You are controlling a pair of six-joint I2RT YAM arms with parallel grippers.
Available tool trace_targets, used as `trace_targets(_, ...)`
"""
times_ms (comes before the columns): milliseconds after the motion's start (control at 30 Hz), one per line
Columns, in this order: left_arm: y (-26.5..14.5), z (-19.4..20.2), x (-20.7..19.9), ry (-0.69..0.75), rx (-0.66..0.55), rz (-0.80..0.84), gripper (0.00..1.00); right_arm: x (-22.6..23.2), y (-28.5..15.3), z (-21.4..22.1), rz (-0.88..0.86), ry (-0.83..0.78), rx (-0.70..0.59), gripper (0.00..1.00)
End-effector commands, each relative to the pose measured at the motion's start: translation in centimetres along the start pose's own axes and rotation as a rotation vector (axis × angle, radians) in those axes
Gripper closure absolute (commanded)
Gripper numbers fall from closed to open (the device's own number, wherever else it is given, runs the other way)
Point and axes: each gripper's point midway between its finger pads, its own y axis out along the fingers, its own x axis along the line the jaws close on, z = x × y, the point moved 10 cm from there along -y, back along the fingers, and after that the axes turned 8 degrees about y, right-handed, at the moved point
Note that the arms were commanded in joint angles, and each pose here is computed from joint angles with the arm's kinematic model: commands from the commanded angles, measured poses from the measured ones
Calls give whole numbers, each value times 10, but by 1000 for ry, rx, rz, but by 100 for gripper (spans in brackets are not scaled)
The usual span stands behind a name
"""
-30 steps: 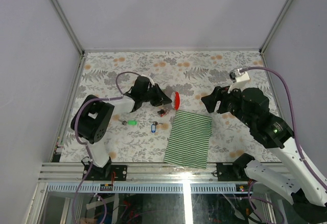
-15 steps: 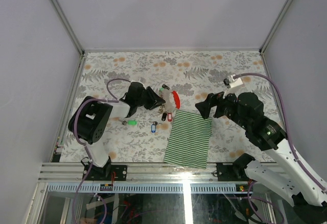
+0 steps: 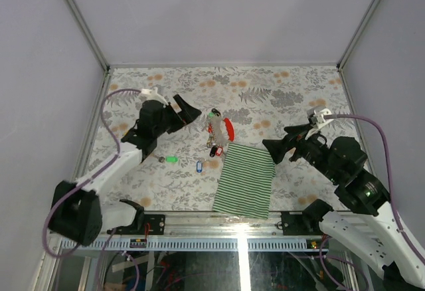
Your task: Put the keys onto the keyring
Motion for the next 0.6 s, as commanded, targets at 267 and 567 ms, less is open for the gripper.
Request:
trace_targets(267,-162,-39,-14,294,-284,-378,0,-20,-55,-27,297,-91,-247,1)
trace_targets(567,-198,-24,-1,330,-417,-370,0,-34,-60,-8,385,-83,-240,1)
